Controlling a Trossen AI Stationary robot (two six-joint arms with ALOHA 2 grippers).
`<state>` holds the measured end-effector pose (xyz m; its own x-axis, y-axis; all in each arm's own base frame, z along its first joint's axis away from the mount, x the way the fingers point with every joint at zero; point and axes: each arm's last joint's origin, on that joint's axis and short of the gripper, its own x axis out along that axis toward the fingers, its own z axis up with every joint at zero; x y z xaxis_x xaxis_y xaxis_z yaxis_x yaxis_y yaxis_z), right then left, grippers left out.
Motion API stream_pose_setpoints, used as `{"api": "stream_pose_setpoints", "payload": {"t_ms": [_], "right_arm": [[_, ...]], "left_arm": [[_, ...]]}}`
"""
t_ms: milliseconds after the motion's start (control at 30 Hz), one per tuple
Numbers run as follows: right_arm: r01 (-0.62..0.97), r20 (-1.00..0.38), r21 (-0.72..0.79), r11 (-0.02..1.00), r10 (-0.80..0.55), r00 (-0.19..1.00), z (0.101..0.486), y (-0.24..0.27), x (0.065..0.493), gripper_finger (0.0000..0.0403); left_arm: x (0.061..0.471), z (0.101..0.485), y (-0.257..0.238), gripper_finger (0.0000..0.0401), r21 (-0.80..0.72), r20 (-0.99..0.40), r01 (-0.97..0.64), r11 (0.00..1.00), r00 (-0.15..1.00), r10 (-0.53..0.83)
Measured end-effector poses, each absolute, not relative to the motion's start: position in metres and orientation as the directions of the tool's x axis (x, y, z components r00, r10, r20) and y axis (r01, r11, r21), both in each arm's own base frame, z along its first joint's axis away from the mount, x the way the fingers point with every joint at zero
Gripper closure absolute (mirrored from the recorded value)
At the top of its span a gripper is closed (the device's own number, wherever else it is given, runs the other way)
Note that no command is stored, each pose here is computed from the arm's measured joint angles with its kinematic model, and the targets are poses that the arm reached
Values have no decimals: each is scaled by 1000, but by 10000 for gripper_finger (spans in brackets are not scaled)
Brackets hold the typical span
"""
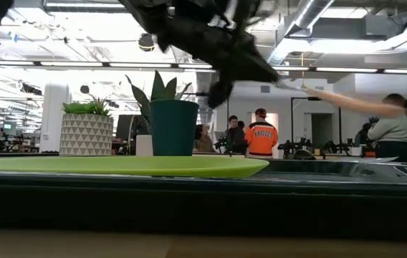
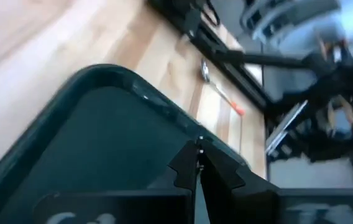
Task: Pick and place plate/cup/fork/spoon on tray
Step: Put the orange fork on the black serving tray to the right of the green plate
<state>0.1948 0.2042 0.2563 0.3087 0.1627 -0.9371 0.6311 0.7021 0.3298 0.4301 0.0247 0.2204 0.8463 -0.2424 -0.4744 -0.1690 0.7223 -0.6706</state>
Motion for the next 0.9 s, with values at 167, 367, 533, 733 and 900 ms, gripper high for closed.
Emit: {"api": "stream_pose_setpoints", "payload": {"t_ms": [167, 367, 533, 733, 900], "right_arm": [[695, -926, 343, 631, 103, 364, 256, 218, 175, 138], [729, -914, 365, 579, 74, 398, 256, 224, 168, 138], [735, -914, 366, 572, 72, 399, 256, 224, 168, 138], [745, -918, 352, 567, 53, 394, 255, 220, 170, 138], [752, -917, 351, 558, 43, 395, 255, 217, 174, 138]], "left_arm": [[455, 206, 16, 401, -597, -540, -109, 795, 787, -298], [474, 179, 7, 401, -577, -597, -38, 816, 702, -389], [476, 162, -2, 401, -585, -639, 12, 811, 609, -470], [473, 163, -4, 401, -547, -651, 74, 834, 589, -479], [468, 161, -2, 400, -504, -690, 112, 857, 545, -477]]}}
